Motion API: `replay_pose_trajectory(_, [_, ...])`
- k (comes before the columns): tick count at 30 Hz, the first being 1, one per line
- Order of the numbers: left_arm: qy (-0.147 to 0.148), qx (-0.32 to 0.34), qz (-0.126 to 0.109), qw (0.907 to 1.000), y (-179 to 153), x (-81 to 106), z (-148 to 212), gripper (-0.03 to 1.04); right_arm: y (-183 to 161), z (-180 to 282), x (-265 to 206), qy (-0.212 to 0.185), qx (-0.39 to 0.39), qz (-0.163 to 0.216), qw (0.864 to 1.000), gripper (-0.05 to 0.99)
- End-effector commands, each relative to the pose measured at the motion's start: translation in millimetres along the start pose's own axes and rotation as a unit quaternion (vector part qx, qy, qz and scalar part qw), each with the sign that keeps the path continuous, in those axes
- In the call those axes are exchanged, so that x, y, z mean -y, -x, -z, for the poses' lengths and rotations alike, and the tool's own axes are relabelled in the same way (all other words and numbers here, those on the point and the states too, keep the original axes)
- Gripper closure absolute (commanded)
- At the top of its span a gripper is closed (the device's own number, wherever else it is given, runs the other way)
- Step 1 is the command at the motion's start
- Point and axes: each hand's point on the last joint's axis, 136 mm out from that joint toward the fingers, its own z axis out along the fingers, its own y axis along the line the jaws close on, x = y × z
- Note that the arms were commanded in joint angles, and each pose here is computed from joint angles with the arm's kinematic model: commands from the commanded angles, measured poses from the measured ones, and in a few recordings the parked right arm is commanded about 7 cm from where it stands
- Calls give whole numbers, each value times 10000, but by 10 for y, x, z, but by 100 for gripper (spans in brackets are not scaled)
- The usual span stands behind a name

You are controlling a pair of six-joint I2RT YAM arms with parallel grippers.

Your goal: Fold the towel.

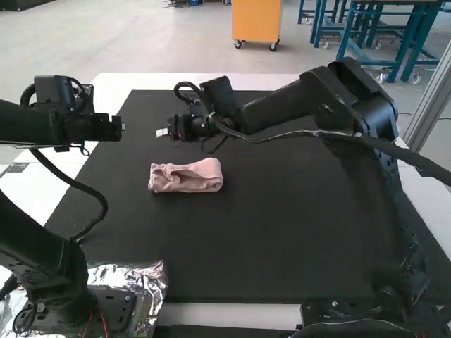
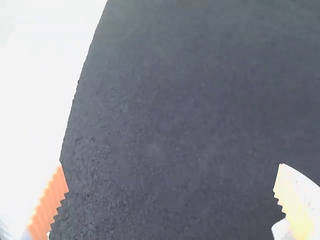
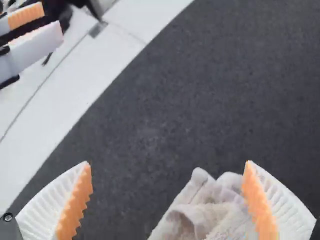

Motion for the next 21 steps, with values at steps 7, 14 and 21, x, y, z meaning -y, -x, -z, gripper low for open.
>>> replay_pose_trajectory(7, [-469,876,-197,9949,975,476,413,4,1539,1538,-127,-545,1574,436,9851,2])
replay_pose_trajectory(14, [-615,1337,-259,9888,1389,738,837,4,1940,2847,-175,-1399,2605,688,9528,2])
replay_pose_trajectory(21, [-623,1608,16,9850,1496,699,1267,4,1742,3976,-392,-1903,3294,802,9213,2])
